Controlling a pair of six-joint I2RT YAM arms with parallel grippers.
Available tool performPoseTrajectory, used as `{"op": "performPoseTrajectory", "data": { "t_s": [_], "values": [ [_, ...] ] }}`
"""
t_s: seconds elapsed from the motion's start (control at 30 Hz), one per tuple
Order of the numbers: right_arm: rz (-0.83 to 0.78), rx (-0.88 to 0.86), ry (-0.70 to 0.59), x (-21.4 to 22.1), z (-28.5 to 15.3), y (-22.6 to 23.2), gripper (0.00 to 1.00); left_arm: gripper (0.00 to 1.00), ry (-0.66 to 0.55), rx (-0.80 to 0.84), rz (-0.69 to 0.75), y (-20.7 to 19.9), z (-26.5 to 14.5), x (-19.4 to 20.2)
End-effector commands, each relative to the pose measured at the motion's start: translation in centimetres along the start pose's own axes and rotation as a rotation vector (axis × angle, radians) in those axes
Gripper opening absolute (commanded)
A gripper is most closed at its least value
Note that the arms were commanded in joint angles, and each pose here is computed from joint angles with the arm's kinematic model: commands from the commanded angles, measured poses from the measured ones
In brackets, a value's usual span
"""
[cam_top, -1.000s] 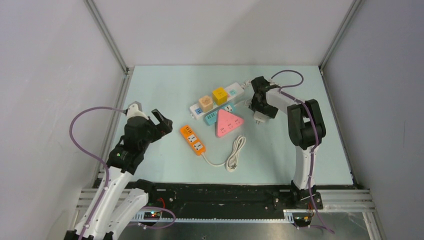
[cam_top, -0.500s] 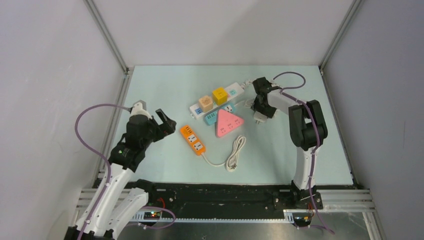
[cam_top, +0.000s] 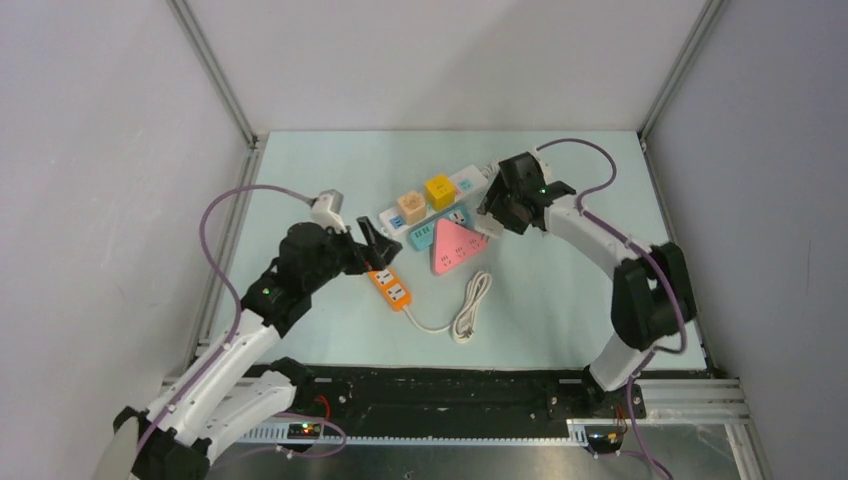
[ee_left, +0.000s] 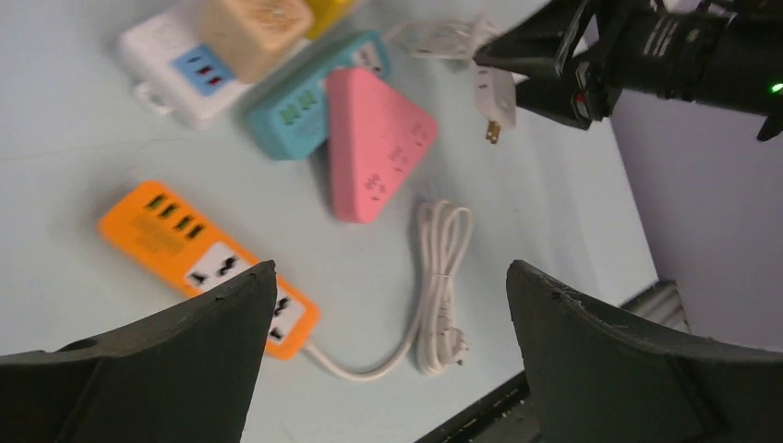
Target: Insert the plug
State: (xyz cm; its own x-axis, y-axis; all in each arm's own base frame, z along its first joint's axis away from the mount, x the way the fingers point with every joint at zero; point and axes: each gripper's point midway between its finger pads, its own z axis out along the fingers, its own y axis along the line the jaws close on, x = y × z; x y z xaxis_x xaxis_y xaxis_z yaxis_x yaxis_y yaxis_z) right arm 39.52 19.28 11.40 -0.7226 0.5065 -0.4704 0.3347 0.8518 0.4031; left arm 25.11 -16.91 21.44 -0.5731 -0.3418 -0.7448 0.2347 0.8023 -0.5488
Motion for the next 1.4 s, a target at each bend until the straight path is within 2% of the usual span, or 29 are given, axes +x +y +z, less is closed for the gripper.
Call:
{"op": "performPoseTrajectory", "data": {
  "t_s": [0.0,0.1,0.23,0.47,0.67,0.8,0.87,1.03,1.17,1.27,1.37],
  "values": [
    [-0.014,-0.185,-0.074,-0.1,-6.8,5.0,0.58,0.98,-0.062,0.189,0.021,-5.1,1.6,-1.3],
    [-0.046,-0.27,-0.097,1.1,-10.5,7.3,0.58,0.98,-0.07,0.262,0.02,-7.4,2.2,-1.8],
    [-0.068,-0.373,-0.067,4.3,-14.1,9.9,0.57,0.98,-0.094,0.321,0.077,-10.2,2.7,-2.9],
    [-0.059,-0.485,-0.029,6.4,-17.5,12.2,0.56,0.96,-0.131,0.391,0.098,-13.0,3.0,-4.3],
    [-0.049,-0.518,-0.023,6.6,-18.4,12.7,0.55,0.83,-0.062,0.388,0.05,-12.7,4.5,-2.0],
    [-0.032,-0.537,-0.028,6.3,-18.9,13.0,0.55,0.78,-0.073,0.39,0.031,-12.6,4.5,-1.9],
    [-0.025,-0.55,-0.031,6.1,-19.2,13.2,0.55,0.72,-0.084,0.387,0.027,-12.6,4.4,-2.1],
    [-0.007,-0.56,-0.007,6.5,-19.3,13.5,0.55,0.42,-0.069,0.405,0.009,-13.3,4.6,-2.1],
    [0.0,-0.553,0.007,6.8,-19.1,13.4,0.54,0.39,-0.047,0.409,-0.002,-13.4,5.1,-1.7],
    [-0.004,-0.551,0.011,6.8,-19.0,13.4,0.54,0.45,-0.039,0.412,0.008,-13.3,5.1,-1.4],
    [-0.01,-0.557,0.006,6.6,-19.0,13.5,0.54,0.43,-0.02,0.42,0.016,-13.3,5.2,-0.9]
  ]
}}
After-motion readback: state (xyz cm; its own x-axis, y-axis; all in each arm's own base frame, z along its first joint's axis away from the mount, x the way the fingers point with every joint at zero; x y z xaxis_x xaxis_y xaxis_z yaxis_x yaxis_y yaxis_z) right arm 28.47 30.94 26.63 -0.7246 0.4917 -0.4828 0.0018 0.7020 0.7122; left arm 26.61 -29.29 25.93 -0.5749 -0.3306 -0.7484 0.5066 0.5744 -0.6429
